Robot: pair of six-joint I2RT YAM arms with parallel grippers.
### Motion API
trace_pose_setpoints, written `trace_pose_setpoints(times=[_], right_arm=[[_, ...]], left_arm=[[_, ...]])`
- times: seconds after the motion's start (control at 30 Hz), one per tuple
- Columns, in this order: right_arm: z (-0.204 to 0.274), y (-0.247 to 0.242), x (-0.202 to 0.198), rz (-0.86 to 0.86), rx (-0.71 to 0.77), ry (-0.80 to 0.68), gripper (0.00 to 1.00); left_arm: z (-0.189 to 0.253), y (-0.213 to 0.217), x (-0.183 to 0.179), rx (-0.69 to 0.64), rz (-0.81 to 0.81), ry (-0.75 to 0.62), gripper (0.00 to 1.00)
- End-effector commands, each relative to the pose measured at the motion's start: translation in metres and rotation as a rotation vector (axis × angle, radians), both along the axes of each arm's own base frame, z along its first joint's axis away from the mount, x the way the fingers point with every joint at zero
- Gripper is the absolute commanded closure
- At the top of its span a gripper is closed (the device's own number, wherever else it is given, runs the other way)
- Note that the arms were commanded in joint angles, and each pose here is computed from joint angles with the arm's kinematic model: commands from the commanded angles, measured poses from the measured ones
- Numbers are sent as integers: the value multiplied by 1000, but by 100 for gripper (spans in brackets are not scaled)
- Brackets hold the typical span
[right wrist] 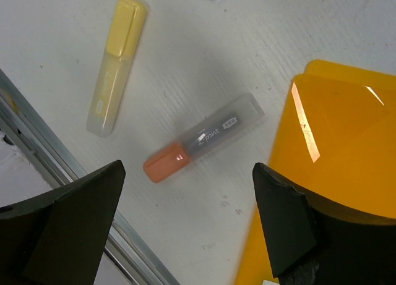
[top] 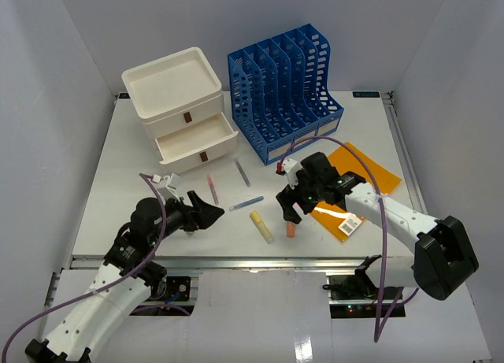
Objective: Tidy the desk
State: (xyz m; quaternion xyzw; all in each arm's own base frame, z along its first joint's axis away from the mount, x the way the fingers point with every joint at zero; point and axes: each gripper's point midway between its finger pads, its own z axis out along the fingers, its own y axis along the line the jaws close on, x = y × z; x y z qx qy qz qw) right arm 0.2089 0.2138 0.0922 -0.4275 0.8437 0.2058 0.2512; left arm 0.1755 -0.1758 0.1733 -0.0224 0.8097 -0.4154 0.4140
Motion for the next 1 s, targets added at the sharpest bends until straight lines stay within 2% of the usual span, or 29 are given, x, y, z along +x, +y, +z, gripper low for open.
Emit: trace_pose_setpoints(times=[0.0,0.27,0.47,0.8,0.97], right_arm=[[11,19,19,-165,15,-15,10],[-27,23,12,-198,-45,61,0],[-53,23,15,-212,-115,112,13],[-73,9,17,-222,-205,103,29],[-81,1,20,-217,-248,84,48]], left_arm=[[11,6,-1,9,43,45,2],[51,30,8,85,145,-45,2],[61,32,1,52,149,-64,2],[83,44,-6,32,189,-111,2],[76,44,-6,36,193,-95,2]])
